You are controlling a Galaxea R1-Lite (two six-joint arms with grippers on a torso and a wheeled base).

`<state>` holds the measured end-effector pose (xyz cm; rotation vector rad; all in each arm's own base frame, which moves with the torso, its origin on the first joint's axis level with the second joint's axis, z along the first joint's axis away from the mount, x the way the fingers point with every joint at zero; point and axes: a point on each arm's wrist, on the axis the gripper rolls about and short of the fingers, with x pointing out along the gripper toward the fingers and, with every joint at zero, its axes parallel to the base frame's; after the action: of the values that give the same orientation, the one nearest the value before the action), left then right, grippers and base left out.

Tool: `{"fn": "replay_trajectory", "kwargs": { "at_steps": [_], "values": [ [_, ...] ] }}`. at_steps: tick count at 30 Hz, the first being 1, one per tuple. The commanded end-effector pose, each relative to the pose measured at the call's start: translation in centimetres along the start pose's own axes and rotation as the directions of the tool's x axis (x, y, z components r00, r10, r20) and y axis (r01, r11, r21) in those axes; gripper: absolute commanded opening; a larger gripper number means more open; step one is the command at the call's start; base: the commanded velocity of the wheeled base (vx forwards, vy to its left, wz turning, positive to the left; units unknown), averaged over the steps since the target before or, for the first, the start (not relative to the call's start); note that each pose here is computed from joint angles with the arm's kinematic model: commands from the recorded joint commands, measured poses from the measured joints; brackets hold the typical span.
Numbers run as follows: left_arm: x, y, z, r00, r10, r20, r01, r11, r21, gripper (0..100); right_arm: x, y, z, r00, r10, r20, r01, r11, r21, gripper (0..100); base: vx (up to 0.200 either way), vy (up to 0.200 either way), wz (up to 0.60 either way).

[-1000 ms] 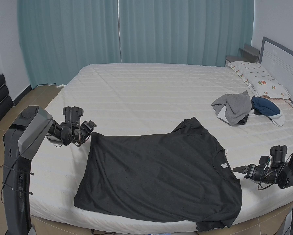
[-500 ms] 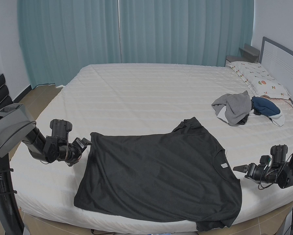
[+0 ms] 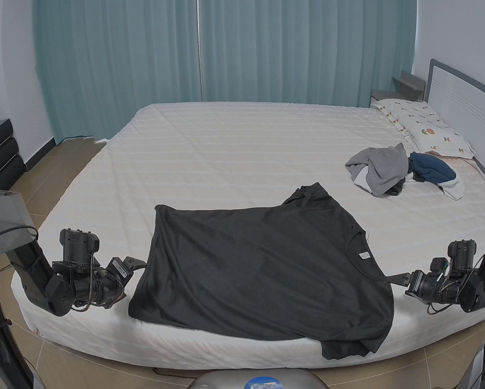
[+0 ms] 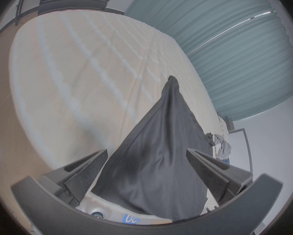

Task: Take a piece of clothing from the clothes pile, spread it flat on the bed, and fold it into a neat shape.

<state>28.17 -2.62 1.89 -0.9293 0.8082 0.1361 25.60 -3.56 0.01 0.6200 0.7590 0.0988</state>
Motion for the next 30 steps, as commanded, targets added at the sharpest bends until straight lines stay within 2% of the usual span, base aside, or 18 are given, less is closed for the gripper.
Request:
{"fn": "replay_trajectory", "kwargs": {
  "at_steps": [1,12,22,28,29,30],
  "values": [
    [0.0,0.9,-0.7,0.999,0.034,-0.025,-0.034,0.999,-0.002,100,0.0,0.0,-0.1,1.000,0.000,-0.003,0.000,1.000,0.000,100,0.000,0.000,0.00],
    [1.0,1.8,-1.2,0.996,0.077,-0.053,-0.075,0.996,0.042,100,0.3,0.3,-0.4,1.000,0.008,-0.022,-0.008,1.000,-0.003,100,0.000,0.000,0.00],
    [2.6,1.2,-1.9,0.999,0.050,-0.007,-0.049,0.995,0.084,100,0.3,0.3,-0.5,1.000,0.007,-0.024,-0.007,1.000,-0.003,100,0.000,0.000,0.00],
    [3.4,0.7,-2.4,0.999,0.031,-0.009,-0.030,0.994,0.106,100,0.3,0.3,-0.5,1.000,0.007,-0.024,-0.007,1.000,-0.003,100,0.000,0.000,0.00],
    [3.4,0.7,-2.5,0.999,0.032,-0.011,-0.031,0.994,0.107,0,0.3,0.3,-0.5,1.000,0.007,-0.024,-0.007,1.000,-0.003,100,0.000,0.000,0.00],
    [3.5,0.7,-2.5,0.999,0.035,-0.013,-0.033,0.994,0.107,0,0.3,0.3,-0.5,1.000,0.007,-0.024,-0.007,1.000,-0.003,100,0.000,0.000,0.00]
  ]
}}
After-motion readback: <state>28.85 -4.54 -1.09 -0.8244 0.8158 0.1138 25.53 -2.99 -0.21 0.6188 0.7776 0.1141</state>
